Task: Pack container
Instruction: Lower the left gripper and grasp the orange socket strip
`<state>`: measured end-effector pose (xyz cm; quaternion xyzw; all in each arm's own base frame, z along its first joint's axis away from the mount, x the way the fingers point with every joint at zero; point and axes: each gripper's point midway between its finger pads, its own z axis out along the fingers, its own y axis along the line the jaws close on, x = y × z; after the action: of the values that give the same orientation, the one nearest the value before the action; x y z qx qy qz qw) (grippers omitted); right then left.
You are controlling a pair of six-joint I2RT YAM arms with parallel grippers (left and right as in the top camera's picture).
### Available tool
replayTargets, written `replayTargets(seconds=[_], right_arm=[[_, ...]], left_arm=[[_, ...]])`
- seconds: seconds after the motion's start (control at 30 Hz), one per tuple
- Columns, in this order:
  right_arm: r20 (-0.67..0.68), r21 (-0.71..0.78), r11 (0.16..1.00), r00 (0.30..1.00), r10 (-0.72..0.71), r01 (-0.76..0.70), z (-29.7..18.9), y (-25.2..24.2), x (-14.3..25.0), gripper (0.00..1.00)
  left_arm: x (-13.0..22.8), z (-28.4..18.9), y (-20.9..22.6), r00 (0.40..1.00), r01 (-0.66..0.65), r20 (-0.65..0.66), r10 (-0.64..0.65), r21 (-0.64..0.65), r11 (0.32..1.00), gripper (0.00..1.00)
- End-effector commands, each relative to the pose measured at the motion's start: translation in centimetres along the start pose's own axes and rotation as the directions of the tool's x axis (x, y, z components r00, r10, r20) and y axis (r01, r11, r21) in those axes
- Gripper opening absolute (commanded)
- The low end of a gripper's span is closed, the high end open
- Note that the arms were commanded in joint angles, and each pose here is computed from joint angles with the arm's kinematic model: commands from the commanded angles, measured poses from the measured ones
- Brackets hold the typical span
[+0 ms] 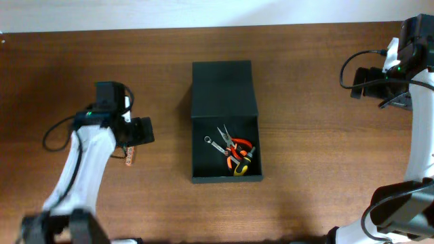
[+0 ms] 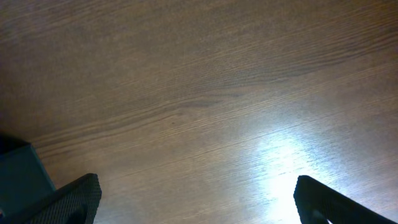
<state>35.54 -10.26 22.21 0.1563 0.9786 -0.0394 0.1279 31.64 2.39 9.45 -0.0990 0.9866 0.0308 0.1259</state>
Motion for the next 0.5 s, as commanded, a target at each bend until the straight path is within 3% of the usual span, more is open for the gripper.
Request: replayTargets(seconds=[0.0,0.07,0.17,0.47], right_arm=[[0.010,0.009,1.000,1.000,0.014,-0.014,-0.3,-0.4,0.0,0.99],[0.010,0.009,1.000,1.000,0.014,-0.014,-0.3,-0.4,0.0,0.99],[0.010,0.009,1.000,1.000,0.014,-0.014,-0.3,-0.4,0.0,0.99],[0.010,0.009,1.000,1.000,0.014,-0.014,-0.3,-0.4,0.0,0.99]], left_arm=[[2.2,4.6,-0.1,0.980,-0.115,-0.165,0.115,0.004,0.993,0.99],[3.6,6.8,-0.8,0.961,-0.105,-0.252,0.115,0.052,0.993,0.99],[3.6,7.3,-1.2,0.958,-0.107,-0.255,0.128,0.097,0.990,0.99],[2.9,7.5,2.0,0.964,-0.095,-0.246,0.099,0.029,0.995,0.99]])
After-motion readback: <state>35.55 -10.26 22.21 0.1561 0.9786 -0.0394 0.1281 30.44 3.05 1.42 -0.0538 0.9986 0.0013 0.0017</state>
